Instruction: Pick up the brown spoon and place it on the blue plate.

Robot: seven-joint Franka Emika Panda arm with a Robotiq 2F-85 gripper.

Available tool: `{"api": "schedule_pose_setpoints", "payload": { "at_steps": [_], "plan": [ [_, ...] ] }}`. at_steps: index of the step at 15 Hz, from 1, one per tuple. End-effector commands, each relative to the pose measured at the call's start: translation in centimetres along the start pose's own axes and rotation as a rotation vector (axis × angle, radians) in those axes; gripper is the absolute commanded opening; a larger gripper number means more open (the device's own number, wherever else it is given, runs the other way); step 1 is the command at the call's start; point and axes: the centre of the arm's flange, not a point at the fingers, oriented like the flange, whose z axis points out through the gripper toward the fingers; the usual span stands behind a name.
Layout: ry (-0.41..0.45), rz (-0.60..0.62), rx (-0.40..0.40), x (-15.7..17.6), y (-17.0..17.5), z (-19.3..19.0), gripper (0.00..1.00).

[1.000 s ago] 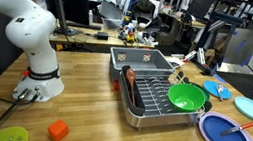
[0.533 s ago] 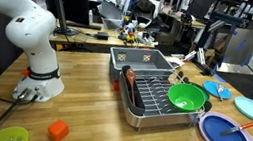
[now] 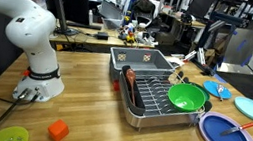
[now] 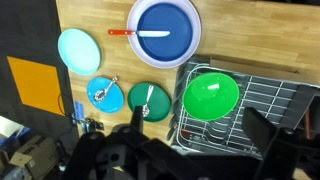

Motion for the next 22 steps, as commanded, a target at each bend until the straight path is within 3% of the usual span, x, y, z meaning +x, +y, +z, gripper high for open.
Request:
{"api": "schedule_pose_setpoints", "payload": {
  "at_steps": [1,4,5,6,15,22],
  "plan": [
    [-0.002,-0.199,-0.015,4.2,-2.1,-0.3,1.00],
    [0.006,-0.355,0.010,6.0,-3.8,-0.4,1.00],
    [0.009,-0.377,-0.019,6.5,-3.8,-0.5,1.00],
    [0.015,-0.307,0.003,5.2,-4.1,-0.2,1.00],
    [0.017,-0.351,-0.007,6.1,-4.0,-0.2,1.00],
    [0.018,-0.459,0.167,8.3,-11.7,3.8,1.00]
  ]
}}
